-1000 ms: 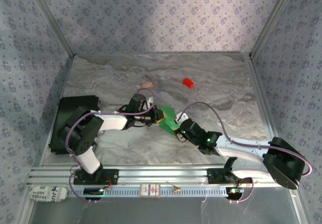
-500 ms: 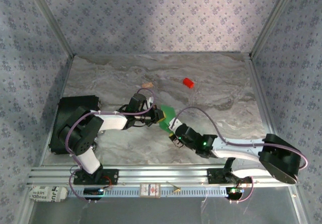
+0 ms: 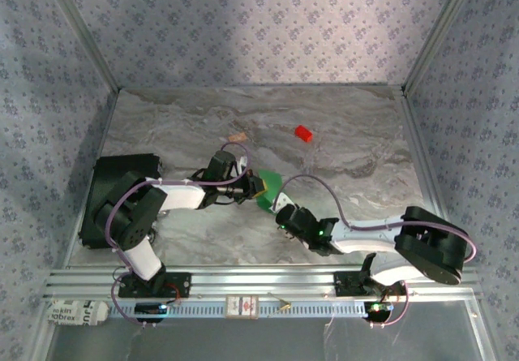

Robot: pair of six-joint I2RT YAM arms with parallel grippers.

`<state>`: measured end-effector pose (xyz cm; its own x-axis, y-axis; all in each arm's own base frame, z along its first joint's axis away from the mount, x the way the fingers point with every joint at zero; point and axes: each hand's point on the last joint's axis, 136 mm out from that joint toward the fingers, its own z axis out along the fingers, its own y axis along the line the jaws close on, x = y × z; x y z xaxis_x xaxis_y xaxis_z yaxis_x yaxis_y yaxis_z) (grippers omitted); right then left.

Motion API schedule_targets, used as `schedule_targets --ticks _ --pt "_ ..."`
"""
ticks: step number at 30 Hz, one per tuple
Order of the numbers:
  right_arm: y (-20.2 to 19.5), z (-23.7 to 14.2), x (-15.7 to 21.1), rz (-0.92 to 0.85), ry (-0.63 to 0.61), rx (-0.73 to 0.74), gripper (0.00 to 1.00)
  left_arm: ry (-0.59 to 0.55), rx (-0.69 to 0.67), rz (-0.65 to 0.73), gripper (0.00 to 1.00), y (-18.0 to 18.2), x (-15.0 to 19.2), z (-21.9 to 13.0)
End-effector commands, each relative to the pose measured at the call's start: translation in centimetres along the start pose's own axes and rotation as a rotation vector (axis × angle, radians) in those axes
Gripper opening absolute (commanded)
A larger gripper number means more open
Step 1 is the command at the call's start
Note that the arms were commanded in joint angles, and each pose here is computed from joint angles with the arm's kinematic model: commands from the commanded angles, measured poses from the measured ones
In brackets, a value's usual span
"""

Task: Fold a paper plane with a square sheet of paper (pick it up from the middle)
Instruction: Fourth fold the wing at the center of the table.

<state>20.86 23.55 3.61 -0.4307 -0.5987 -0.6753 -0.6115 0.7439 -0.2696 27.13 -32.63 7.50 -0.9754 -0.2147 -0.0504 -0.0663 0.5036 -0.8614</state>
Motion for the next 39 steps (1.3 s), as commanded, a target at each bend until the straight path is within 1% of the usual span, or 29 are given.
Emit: schedule_targets --ticks 1,3,6,7,12,19,31,34,39 --pt "-0.31 0.28 -0.46 0.014 -0.011 0.044 0.3 0.002 0.018 0.014 0.0 -0.68 -0.39 -0.02" --pt "-0.25 0.34 -0.57 0.013 -0.013 0.046 0.27 0.001 0.019 0.015 0.0 -0.74 -0.44 -0.05" --pt "-0.37 0.47 -0.43 0.015 -0.004 0.058 0.25 0.002 0.018 0.014 0.0 -0.72 -0.41 -0.07" --pt "-0.34 0.46 -0.46 0.017 -0.005 0.059 0.23 0.003 0.018 0.013 0.0 -0.71 -0.35 -0.07" --pt "-0.31 0.31 -0.61 0.042 -0.023 0.052 0.22 0.003 0.015 0.011 0.0 -0.56 -0.35 -0.07" --pt "-0.23 0.17 -0.87 0.059 -0.046 0.04 0.24 0.001 0.015 0.011 0.0 -0.55 -0.42 -0.08" --pt "-0.08 0.57 -0.23 0.066 -0.023 0.039 0.14 0.0 0.012 0.007 0.0 -0.51 -0.43 -0.11" --pt "0.02 0.68 -0.12 0.07 -0.018 0.034 0.11 -0.003 0.013 0.008 0.05 -0.58 -0.5 -0.16" --pt "0.31 0.93 0.02 0.088 -0.008 0.016 0.09 -0.019 0.016 0.016 0.25 -0.89 -0.69 -0.54"
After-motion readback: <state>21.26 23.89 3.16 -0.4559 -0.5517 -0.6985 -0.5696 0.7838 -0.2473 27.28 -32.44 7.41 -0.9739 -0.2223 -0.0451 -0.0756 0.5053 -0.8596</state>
